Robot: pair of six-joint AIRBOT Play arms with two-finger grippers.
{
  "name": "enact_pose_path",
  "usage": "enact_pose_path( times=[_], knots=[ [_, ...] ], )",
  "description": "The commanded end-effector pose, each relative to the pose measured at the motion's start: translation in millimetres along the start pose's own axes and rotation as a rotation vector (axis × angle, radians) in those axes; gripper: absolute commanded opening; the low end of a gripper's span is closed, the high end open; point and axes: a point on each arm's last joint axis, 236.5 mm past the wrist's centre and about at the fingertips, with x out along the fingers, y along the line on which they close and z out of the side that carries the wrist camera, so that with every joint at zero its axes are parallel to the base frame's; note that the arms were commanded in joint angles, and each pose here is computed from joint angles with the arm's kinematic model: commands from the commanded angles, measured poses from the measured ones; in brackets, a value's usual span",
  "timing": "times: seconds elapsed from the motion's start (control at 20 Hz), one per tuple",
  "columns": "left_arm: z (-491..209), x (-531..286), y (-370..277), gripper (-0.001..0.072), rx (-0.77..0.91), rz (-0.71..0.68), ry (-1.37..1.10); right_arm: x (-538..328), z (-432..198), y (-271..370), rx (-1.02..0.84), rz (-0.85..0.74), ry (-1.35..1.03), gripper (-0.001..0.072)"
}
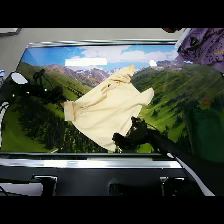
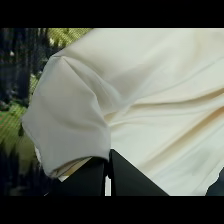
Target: Fold the clothes and pants, and hang the long-sleeved shirts on hangers.
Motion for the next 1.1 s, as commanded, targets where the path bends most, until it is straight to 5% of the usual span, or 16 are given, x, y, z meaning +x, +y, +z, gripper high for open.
enact_pose_path(
  times=[0.0, 0.35, 0.65, 0.85, 1.05],
  knots=[
    [15.9, -18.6, -10.8, 0.0015, 0.026, -0.012, -0.063, -34.2, 44.1, 38.8, -0.111, 0.056, -0.085, 0.0026],
    [83.5, -257.8, -108.6, 0.0015, 0.270, -0.081, -0.664, -324.1, 165.5, 161.8, -0.458, 0.154, -0.655, 0.0025],
    [-32.1, -468.7, -184.5, 0.0015, 0.453, -0.090, -1.176, -542.0, 70.7, 213.9, -0.644, 0.212, -1.111, 0.0025],
    [-112.6, -538.5, -180.6, 0.0015, 0.413, -0.002, -1.392, -596.4, 11.1, 208.2, -0.641, 0.253, -1.254, 0.0025],
    [-116.4, -546.7, -166.7, 0.0014, 0.362, 0.044, -1.426, -589.3, 26.7, 200.4, -0.587, 0.222, -1.234, 0.0026]
  ],
)
